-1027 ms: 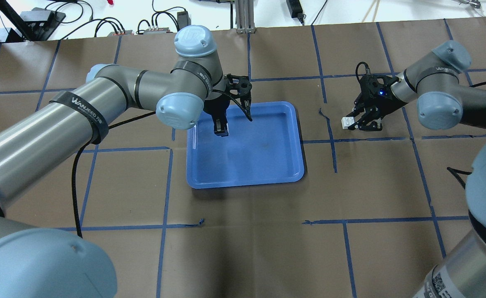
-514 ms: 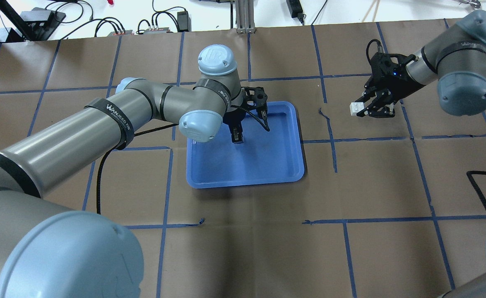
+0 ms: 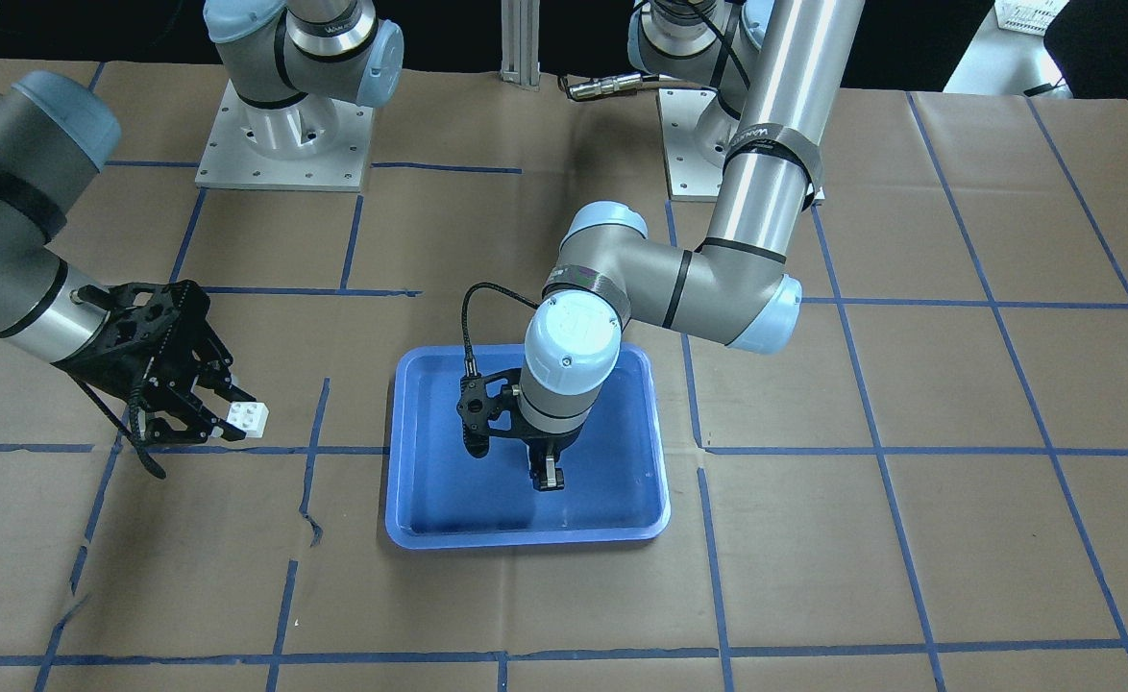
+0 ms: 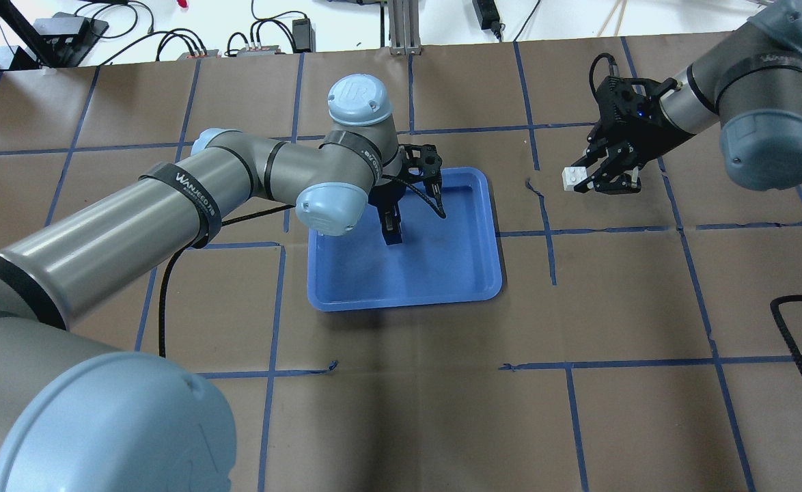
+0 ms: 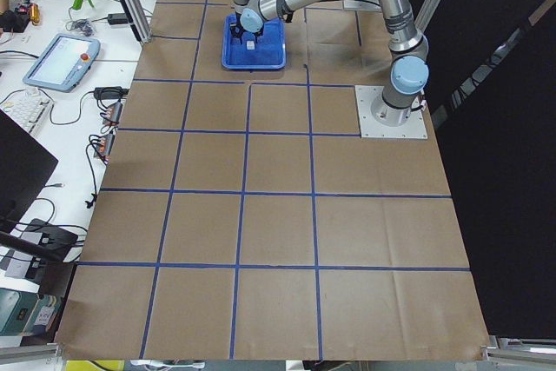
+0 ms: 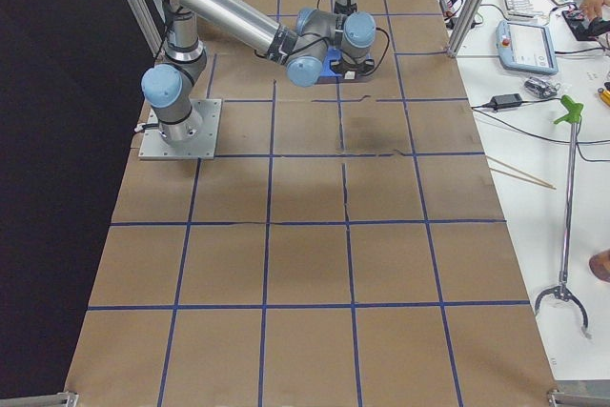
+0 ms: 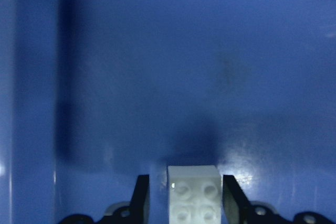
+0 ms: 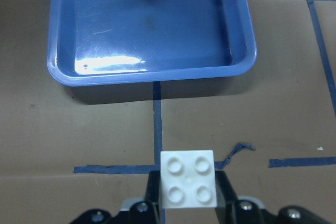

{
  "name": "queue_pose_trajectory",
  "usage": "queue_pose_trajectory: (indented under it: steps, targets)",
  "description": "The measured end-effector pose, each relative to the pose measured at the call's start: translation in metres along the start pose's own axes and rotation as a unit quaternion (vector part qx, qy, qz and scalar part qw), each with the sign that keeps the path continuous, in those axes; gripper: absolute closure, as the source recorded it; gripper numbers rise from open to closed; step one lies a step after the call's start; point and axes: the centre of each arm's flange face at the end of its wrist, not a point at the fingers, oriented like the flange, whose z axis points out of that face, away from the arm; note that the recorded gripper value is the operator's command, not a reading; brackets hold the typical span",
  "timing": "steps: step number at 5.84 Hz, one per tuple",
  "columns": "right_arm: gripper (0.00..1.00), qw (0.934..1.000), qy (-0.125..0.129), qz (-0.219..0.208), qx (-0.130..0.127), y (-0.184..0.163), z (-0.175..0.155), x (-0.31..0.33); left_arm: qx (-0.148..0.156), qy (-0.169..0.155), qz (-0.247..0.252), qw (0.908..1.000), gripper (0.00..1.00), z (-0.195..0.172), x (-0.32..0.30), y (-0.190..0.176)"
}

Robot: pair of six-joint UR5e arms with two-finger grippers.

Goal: Assemble white blocks and place on blue tray

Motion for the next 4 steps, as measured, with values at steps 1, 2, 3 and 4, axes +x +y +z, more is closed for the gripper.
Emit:
queue_pose_trajectory:
  steps: [1,2,3,4]
  targets:
    - [0.72,1.0,-0.006,-0.004,0.002,-0.001,0.008,-0.005,0.0,-0.003,0.0,1.0,0.02,-0.005,0.001,0.0]
    - [0.72,0.9999,-0.012,-0.007,0.005,-0.002,0.015,-0.009,0.0,-0.005,0.0,1.0,0.02,-0.015,0.003,0.0]
    - [0.72,0.9998,-0.017,-0.011,0.006,-0.006,0.022,-0.011,0.0,-0.008,0.0,1.0,0.02,-0.029,0.006,0.001]
    - [0.73,0.9996,-0.021,-0.017,0.007,-0.013,0.028,-0.012,0.001,-0.01,-0.002,0.9999,0.02,-0.049,0.011,0.002]
